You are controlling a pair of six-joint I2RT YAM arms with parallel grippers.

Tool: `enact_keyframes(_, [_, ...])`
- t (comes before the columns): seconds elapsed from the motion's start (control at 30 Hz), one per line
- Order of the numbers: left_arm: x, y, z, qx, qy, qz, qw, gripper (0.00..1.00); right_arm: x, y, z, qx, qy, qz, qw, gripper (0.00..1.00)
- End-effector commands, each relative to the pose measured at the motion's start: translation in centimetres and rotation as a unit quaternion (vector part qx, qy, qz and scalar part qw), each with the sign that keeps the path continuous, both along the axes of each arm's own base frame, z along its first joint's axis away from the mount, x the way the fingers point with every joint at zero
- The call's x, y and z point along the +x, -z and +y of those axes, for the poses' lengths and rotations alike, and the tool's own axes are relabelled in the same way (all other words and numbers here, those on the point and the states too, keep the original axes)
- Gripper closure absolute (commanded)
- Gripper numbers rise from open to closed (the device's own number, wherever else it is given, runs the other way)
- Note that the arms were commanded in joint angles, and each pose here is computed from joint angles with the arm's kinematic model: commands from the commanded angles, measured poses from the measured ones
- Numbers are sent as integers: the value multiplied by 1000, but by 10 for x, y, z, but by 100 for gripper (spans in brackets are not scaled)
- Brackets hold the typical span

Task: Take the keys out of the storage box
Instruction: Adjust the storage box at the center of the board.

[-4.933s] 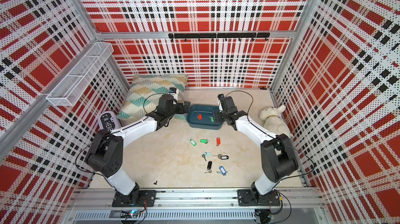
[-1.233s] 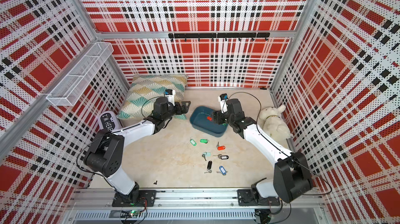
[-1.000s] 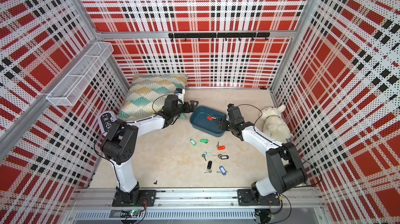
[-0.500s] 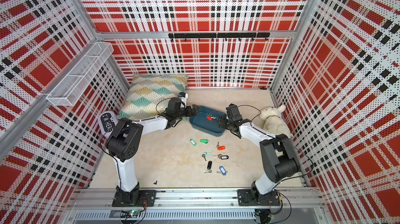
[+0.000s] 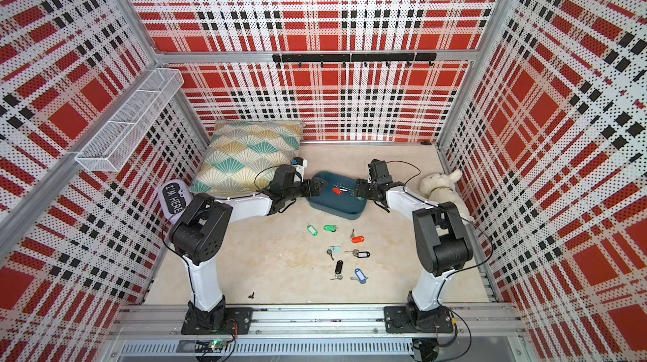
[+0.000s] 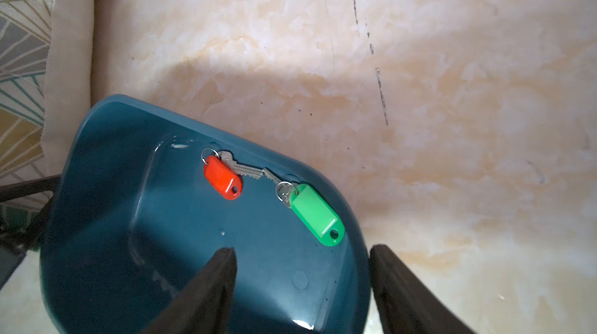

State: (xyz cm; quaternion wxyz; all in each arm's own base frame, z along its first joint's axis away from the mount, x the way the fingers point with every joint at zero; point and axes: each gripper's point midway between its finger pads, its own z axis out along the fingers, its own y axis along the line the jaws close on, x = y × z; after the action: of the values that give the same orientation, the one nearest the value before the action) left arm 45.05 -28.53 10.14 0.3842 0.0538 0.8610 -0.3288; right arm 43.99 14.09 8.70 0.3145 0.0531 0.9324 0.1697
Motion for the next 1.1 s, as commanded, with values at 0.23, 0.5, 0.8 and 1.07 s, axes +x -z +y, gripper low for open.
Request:
enact_keyframes(0.23, [-13,-39,-2,-31,11,-21,999,1,20,-12,7,2,-51,-21,998,27])
enact_keyframes(0.5, [-20,-27,-2,-36,11,-4,999,1,36,-4,11,5,-56,-13,998,28])
enact_keyframes(0.8, [-33,-21,-15,-42,27,8,999,1,50,-3,6,-9,-52,-12,999,27])
enact_keyframes(1.07, [-37,-23,25,-38,-25,14,999,1,54,-17,-19,-74,-27,-19,997,24])
